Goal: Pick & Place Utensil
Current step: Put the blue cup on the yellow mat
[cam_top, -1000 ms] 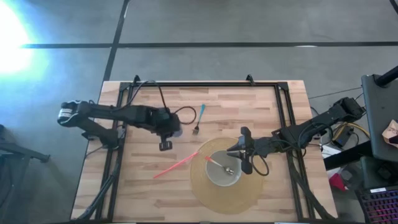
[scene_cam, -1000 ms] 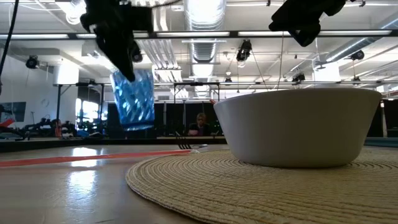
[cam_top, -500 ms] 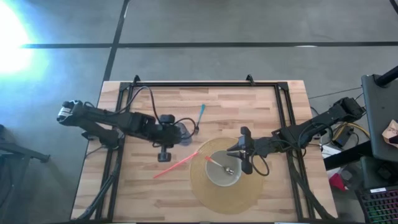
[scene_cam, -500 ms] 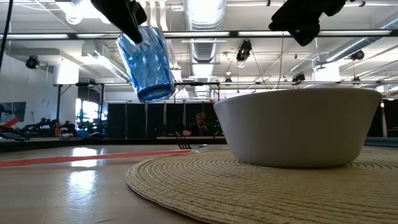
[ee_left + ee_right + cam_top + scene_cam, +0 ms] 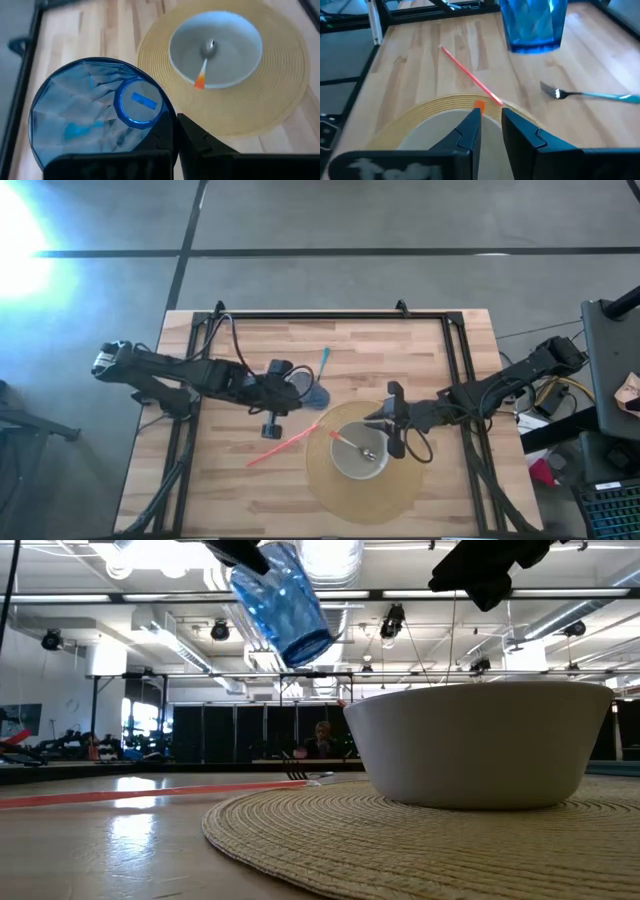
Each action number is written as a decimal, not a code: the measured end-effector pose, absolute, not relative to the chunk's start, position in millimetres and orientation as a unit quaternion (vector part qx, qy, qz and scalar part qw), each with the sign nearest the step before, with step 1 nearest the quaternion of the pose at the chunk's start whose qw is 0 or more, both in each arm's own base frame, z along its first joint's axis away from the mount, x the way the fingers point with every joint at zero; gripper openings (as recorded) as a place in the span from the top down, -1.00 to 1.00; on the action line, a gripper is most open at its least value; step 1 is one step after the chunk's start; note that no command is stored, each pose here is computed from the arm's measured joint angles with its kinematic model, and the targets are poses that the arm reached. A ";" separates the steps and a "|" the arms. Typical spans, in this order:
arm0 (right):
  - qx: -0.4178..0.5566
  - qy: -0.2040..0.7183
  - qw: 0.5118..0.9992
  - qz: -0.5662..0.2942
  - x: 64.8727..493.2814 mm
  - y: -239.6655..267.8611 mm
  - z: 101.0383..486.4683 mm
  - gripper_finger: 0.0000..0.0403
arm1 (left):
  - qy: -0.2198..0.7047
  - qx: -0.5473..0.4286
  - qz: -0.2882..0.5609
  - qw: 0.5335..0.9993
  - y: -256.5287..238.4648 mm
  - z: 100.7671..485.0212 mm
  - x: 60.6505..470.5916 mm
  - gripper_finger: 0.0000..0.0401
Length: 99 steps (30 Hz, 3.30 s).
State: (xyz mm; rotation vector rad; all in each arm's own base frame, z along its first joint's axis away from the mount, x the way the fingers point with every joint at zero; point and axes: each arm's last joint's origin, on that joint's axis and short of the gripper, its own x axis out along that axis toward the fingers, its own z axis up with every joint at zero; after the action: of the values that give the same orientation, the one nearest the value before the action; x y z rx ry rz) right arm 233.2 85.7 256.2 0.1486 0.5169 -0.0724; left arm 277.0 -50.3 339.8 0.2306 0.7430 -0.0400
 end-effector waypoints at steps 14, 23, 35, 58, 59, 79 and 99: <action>-0.069 0.208 0.976 -0.003 242.2 88.6 313.7 0.42 | 0.426 0.235 -0.088 0.869 -58.0 317.4 312.9 0.98; -0.161 0.249 0.955 0.008 245.7 85.0 346.5 0.21 | 0.502 0.259 -0.114 0.818 -62.0 327.7 332.5 0.99; -0.242 0.296 0.921 0.071 281.9 85.9 341.1 0.16 | 0.519 0.246 -0.138 0.807 -65.0 338.7 333.9 0.98; -0.315 0.308 0.885 0.148 354.8 112.8 325.1 0.14 | 0.504 0.264 -0.196 0.798 -100.7 339.1 324.2 0.97; -0.315 0.311 0.884 0.149 355.8 113.1 323.7 0.14 | 0.504 0.265 -0.197 0.798 -102.1 339.1 323.7 0.98; -0.331 0.294 0.869 0.220 360.3 118.8 317.9 0.14 | 0.487 0.277 -0.256 0.788 -124.2 339.1 316.6 0.98; -0.333 0.221 0.865 0.304 364.3 134.4 320.3 0.14 | 0.445 0.296 -0.316 0.784 -150.3 341.4 310.3 0.98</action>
State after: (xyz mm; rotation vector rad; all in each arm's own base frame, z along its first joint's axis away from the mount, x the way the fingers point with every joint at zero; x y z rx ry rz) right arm 364.3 134.4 320.3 -0.6984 0.4630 0.6367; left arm 310.3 -150.3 341.4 0.6393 0.9610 -0.6818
